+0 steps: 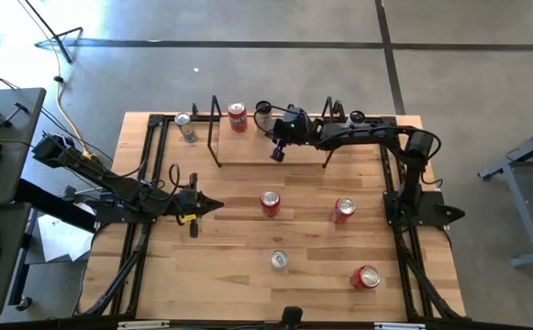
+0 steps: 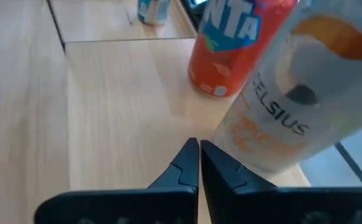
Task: Place canned beverage on shelf
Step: Put the bottom white yellow soda can on the shelf
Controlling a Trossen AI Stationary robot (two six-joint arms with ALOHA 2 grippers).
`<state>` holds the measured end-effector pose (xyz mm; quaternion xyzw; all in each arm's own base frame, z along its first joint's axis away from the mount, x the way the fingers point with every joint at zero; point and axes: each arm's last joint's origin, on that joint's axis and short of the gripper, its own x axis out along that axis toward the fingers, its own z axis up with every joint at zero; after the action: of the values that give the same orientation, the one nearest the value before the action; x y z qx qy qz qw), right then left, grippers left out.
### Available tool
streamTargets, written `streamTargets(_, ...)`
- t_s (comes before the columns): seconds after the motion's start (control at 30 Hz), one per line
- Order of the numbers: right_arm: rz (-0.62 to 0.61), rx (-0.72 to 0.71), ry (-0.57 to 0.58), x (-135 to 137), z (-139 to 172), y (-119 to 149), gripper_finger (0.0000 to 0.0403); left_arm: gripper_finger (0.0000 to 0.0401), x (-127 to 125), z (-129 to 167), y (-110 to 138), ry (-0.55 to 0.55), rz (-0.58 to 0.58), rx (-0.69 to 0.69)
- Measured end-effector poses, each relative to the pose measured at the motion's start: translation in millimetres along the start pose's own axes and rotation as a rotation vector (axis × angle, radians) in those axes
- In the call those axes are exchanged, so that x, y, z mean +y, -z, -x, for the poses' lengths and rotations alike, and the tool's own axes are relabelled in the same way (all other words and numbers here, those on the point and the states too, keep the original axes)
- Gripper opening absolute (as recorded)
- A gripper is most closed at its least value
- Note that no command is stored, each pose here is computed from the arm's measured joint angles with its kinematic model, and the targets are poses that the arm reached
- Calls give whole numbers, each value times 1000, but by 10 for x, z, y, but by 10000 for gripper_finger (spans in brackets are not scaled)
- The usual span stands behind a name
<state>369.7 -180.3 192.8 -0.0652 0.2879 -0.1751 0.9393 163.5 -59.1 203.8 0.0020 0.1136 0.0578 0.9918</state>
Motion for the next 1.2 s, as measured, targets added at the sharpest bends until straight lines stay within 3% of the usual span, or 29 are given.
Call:
streamTargets(0.57,-97,-88,140,-81,-3,-86,0,0,0,0,-3,0,2,-2)
streamTargets(0.83,-85,-99,137,-80,0,-99,0,0,0,0,-2,0,2,-2)
streamTargets(1.07,10,-4,40,9,222,-164,0,0,1,0,6,-1,5,5)
streamTargets(1.2,7,77,89,-99,287,-105,0,0,1,0,6,-1,5,6)
